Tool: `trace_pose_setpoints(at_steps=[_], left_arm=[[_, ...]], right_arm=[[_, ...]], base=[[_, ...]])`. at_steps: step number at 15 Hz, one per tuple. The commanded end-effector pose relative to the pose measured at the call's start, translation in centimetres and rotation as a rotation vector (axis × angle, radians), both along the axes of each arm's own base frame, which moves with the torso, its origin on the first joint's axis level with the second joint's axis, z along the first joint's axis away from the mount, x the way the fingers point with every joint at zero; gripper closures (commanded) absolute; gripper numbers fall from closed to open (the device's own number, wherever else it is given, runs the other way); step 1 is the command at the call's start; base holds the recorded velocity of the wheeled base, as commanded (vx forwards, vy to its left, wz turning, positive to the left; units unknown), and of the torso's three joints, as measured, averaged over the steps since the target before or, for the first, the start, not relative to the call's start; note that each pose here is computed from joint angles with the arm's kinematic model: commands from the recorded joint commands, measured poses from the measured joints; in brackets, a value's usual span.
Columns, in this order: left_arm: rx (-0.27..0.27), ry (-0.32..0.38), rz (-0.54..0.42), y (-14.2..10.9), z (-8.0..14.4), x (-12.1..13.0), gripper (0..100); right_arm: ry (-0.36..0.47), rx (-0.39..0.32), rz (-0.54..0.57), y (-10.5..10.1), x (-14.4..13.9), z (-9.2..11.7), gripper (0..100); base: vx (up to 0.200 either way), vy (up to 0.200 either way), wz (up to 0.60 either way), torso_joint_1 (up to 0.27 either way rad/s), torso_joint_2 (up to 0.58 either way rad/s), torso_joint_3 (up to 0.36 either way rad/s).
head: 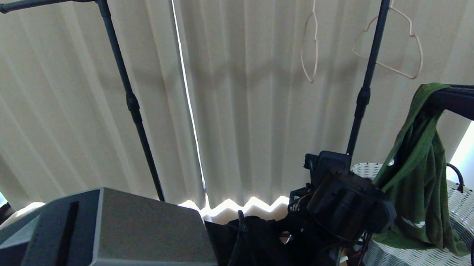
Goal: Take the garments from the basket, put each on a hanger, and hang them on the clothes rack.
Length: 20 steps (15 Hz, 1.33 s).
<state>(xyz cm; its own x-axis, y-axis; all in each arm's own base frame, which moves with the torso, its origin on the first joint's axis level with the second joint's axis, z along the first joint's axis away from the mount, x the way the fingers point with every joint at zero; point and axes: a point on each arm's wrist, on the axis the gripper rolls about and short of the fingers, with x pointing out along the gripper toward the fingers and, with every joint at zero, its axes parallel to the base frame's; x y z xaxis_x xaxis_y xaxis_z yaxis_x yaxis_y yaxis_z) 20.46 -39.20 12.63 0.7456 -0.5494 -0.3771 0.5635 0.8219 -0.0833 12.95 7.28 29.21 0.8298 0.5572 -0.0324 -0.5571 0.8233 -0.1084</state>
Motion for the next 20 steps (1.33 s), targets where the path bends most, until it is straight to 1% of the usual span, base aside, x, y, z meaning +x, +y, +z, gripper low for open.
trace_pose_setpoints(at_steps=[1,2,5,6,8,10,11,13,14,15,17,18,19,20], left_arm=[[-0.003,-0.001,0.009,0.3,0.2,0.3,0],[-0.004,-0.001,0.012,0.3,0.2,0.3,0],[-0.074,-0.016,0.002,0.7,1.5,-0.1,0],[-0.088,-0.025,0.002,0.7,1.6,0.0,0],[-0.086,-0.023,0.021,1.0,1.4,0.7,0],[-0.069,-0.015,0.021,1.2,0.9,0.6,0],[-0.05,-0.011,0.019,1.4,0.5,0.5,100],[-0.015,-0.015,0.016,1.9,0.1,0.2,100],[-0.006,-0.02,0.012,2.6,0.2,-0.3,100],[-0.015,-0.042,0.006,3.7,0.7,-0.8,100],[-0.043,-0.111,-0.019,6.2,2.1,-2.2,100],[-0.052,-0.158,-0.039,8.0,3.2,-3.1,100],[-0.055,-0.182,-0.065,9.5,4.1,-3.9,100],[-0.074,-0.199,-0.092,11.0,5.3,-4.5,100]], right_arm=[[-0.013,0.007,0.001,-0.1,-0.2,0.3,100],[-0.018,0.009,0.001,-0.1,-0.2,0.5,100],[-0.019,0.01,0.001,-0.3,-0.6,0.4,100],[-0.02,0.014,0.001,-0.3,-0.6,0.4,100],[-0.027,0.032,0.025,-0.4,-0.9,0.7,100],[-0.036,0.045,0.044,-0.7,-1.4,1.0,100],[-0.037,0.046,0.044,-0.7,-1.5,1.1,100],[-0.045,0.05,0.042,-0.8,-1.6,1.3,100],[-0.047,0.051,0.042,-0.8,-1.6,1.4,100],[-0.048,0.052,0.042,-0.7,-1.5,1.5,100],[-0.034,0.045,0.044,-0.5,-1.1,1.3,100],[-0.029,0.042,0.044,-0.2,-0.6,1.2,100],[-0.022,0.04,0.045,0.0,-0.2,1.2,100],[-0.022,0.04,0.05,0.2,0.0,1.4,100]], base=[[0.0,0.0,0.0,0.0,0.0,0.0],[0.0,0.0,0.0,0.0,0.0,0.0],[0.0,0.0,0.0,0.0,0.0,0.0],[0.0,0.0,0.0,0.0,0.0,0.0],[0.0,0.0,0.0,0.0,0.0,0.0],[0.0,0.0,0.0,0.0,0.0,0.0],[0.0,0.0,0.0,0.0,0.0,0.0],[0.0,0.0,0.0,0.0,0.0,0.0],[0.0,0.0,0.0,0.0,0.0,0.0],[0.0,0.0,0.0,0.0,0.0,0.0],[0.0,0.0,0.0,0.0,0.0,0.0],[0.0,0.0,0.0,0.0,0.0,0.0],[0.0,0.0,0.0,0.0,0.0,0.0],[0.0,0.0,0.0,0.0,0.0,0.0]])
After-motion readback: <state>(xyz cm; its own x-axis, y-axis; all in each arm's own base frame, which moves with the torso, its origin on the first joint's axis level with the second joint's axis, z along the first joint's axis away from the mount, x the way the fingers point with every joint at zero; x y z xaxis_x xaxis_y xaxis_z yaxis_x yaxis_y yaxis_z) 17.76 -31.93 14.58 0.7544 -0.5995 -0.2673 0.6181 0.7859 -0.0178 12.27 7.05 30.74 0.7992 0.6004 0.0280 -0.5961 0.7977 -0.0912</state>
